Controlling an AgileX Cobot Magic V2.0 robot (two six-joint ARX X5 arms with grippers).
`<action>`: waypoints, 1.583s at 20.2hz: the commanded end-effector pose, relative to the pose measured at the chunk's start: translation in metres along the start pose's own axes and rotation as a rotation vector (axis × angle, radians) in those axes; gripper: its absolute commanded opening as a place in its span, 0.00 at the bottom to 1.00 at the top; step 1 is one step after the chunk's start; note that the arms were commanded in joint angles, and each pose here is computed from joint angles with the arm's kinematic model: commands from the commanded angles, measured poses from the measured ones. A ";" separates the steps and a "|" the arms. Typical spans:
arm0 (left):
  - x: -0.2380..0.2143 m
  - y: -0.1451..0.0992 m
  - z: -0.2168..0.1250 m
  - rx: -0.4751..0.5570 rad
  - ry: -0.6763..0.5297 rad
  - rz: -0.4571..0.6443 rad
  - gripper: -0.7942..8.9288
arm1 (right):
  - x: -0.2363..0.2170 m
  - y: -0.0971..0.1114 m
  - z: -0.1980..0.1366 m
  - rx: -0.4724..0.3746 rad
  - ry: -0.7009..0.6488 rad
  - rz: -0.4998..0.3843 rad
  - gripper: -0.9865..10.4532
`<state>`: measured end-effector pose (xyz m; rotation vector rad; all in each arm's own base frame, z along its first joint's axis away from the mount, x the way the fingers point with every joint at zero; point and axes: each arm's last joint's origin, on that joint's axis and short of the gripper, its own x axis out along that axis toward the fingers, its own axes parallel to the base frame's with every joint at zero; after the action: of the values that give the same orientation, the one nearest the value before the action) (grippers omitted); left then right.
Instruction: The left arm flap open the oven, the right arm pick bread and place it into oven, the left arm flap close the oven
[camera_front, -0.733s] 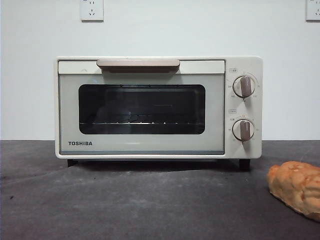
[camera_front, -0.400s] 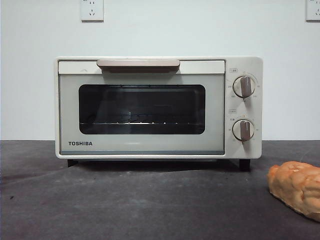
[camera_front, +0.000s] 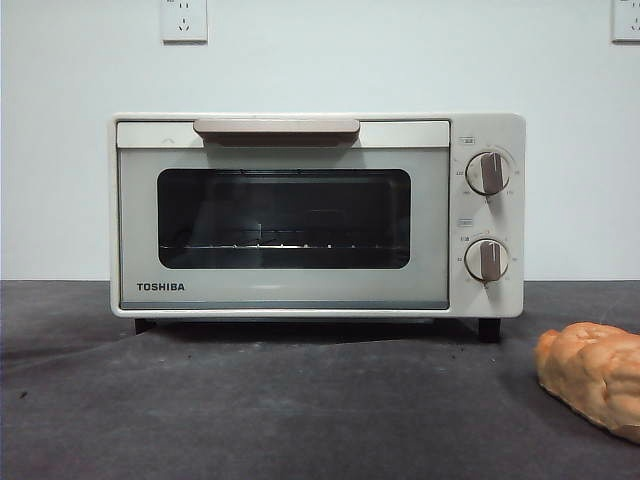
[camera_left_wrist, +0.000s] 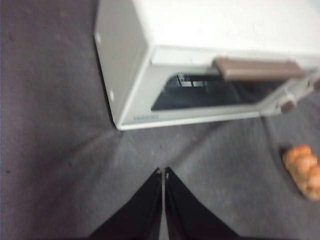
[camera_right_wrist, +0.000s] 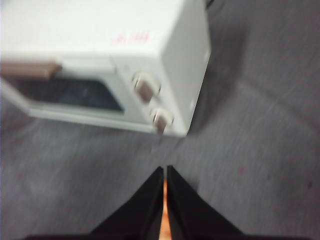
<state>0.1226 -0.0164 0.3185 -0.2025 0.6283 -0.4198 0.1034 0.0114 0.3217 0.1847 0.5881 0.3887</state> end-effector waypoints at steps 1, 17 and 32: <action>-0.002 -0.003 0.005 0.063 0.001 -0.018 0.10 | 0.000 0.002 0.004 -0.043 0.085 0.019 0.09; -0.002 -0.005 0.004 0.062 0.019 -0.026 0.10 | 0.007 0.003 0.000 -0.012 0.197 0.033 0.47; -0.002 -0.005 0.004 0.062 0.017 -0.026 0.10 | 0.083 0.009 -0.030 0.079 0.372 0.048 0.47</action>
<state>0.1217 -0.0192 0.3168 -0.1608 0.6581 -0.4539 0.1456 0.0541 0.2568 0.1687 0.9623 0.4688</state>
